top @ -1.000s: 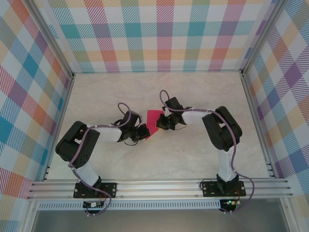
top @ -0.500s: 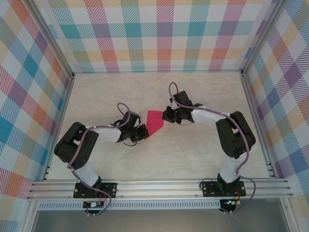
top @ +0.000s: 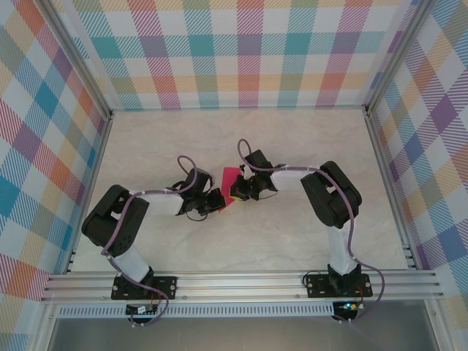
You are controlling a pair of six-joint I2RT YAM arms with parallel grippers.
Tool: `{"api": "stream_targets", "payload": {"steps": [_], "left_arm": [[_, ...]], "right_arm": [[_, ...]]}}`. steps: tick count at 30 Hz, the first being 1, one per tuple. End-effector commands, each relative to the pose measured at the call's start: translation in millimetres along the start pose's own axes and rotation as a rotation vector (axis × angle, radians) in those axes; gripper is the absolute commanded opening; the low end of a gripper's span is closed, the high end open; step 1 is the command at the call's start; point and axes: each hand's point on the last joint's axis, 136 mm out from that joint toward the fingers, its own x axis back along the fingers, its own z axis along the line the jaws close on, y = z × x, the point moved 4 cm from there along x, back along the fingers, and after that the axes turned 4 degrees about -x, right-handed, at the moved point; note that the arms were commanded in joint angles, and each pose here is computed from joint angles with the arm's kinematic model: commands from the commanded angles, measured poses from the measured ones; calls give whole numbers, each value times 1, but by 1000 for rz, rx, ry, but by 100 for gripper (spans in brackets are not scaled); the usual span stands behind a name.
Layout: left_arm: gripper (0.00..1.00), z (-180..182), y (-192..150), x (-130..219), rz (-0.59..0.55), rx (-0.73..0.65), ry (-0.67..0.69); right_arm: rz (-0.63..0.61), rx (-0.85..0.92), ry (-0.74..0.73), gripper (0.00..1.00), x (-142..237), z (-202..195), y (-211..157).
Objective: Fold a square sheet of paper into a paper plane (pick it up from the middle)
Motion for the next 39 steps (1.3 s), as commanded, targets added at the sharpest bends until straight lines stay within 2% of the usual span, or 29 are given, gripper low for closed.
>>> {"api": "stream_targets", "payload": {"steps": [1,7,13,19,21,26,29,33,39], "left_arm": [[4,25,-26,5,78,5,106],[5,19,-38,14,112,-17,42],[5,29,-46,18,133,-27,91],[7,18,-38,34,85,-53,85],[12,7,-29,44,39,-71,61],[33,-10,-9,66,-86,-120,41],[41,-13,-1,72,-142,-140,62],[52,-10,9,73,-194,-129,104],[60,-7,16,71,-234,-99,124]], "right_arm": [[0,-59,-87,2,-5,-20,3],[6,-87,-124,2,-7,-30,2],[14,-94,-124,2,-8,-30,2],[-13,-43,-40,5,14,2,3],[-65,-9,-17,9,32,16,5],[-245,14,-90,46,76,20,9],[-295,-11,-129,58,87,6,9],[-268,-52,-106,60,83,-9,11],[-172,-15,9,54,60,-1,14]]}}
